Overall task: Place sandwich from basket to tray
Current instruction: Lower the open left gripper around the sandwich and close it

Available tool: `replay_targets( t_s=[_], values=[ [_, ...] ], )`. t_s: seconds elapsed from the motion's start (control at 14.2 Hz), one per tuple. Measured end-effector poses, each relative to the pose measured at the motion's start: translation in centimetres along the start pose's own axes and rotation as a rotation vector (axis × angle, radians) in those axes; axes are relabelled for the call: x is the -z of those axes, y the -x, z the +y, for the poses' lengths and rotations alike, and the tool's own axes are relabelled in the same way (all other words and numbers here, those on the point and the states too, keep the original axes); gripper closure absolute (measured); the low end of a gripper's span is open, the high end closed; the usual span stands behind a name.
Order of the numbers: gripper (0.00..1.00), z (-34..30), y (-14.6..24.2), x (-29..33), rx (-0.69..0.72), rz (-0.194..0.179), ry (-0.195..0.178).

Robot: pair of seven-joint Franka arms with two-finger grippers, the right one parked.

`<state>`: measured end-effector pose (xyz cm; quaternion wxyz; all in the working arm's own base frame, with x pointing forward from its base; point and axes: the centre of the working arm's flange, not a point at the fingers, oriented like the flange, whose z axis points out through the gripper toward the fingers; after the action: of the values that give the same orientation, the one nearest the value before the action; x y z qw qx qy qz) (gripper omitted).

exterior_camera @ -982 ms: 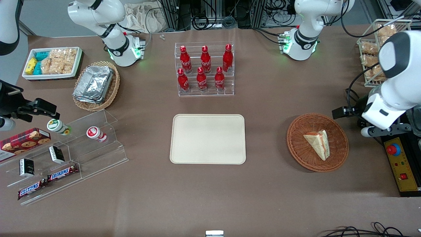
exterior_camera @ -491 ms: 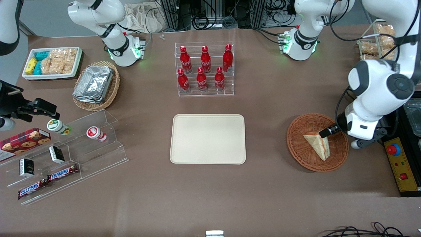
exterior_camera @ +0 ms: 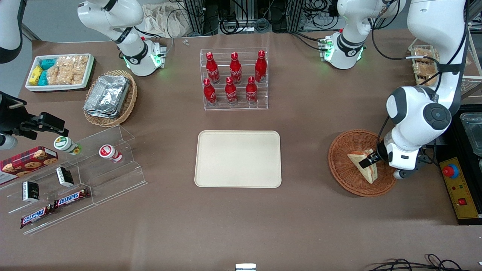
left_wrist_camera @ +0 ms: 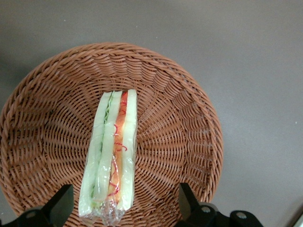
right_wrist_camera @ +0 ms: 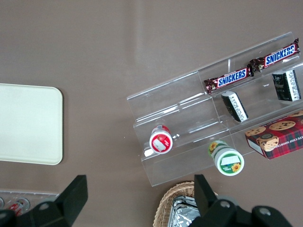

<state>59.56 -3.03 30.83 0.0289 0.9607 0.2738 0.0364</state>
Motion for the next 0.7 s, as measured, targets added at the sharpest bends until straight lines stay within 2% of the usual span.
replay_targets(
  t_s=[0.7],
  values=[
    [0.00,-1.0,0.1,-4.9,0.026,-0.045,-0.035]
  ],
)
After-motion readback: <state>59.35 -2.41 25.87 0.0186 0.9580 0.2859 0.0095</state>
